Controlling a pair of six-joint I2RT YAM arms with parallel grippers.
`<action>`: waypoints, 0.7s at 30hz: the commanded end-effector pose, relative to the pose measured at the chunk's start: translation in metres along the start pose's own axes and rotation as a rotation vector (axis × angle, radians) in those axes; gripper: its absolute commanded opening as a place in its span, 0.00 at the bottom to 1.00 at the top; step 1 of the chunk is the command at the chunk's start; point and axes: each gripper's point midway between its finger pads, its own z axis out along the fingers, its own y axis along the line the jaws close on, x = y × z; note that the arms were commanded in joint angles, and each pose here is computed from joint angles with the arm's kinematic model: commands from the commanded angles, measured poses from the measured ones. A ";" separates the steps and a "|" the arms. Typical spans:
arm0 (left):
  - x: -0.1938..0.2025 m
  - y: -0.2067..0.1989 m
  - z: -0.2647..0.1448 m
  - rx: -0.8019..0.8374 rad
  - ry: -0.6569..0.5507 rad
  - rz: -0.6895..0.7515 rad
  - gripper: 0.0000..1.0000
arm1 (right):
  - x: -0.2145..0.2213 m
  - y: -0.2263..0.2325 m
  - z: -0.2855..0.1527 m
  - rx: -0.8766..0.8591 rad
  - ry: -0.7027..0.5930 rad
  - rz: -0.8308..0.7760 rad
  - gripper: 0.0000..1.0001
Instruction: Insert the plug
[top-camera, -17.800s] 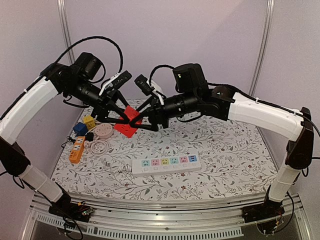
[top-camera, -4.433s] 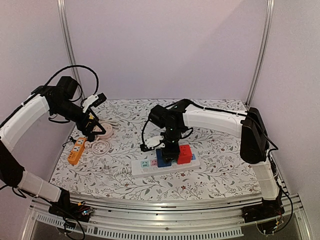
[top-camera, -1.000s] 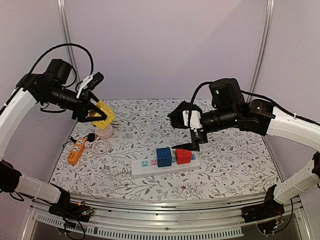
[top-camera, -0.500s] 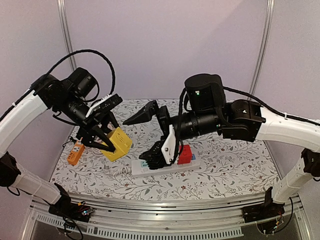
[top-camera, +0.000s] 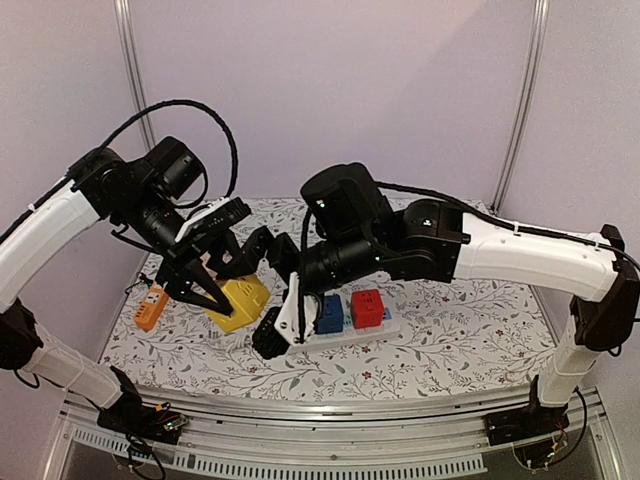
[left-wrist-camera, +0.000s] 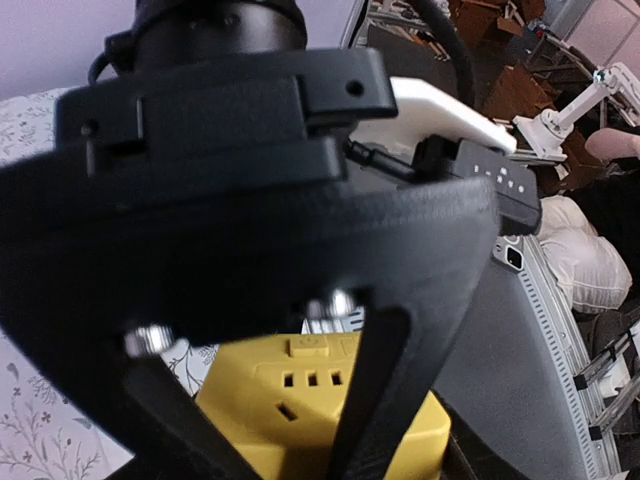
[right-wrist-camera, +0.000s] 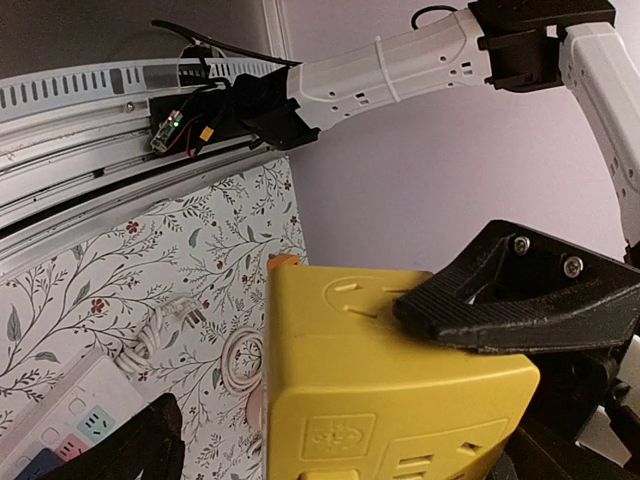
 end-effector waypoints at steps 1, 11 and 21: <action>0.004 -0.016 0.002 0.067 0.038 -0.056 0.00 | -0.002 -0.005 0.010 0.005 0.008 -0.028 0.99; 0.006 -0.011 0.003 0.054 0.059 -0.054 0.00 | -0.006 -0.009 0.008 0.031 0.008 0.087 0.32; 0.031 0.044 -0.017 -0.201 0.121 -0.081 1.00 | 0.040 0.010 -0.015 0.102 0.255 0.423 0.00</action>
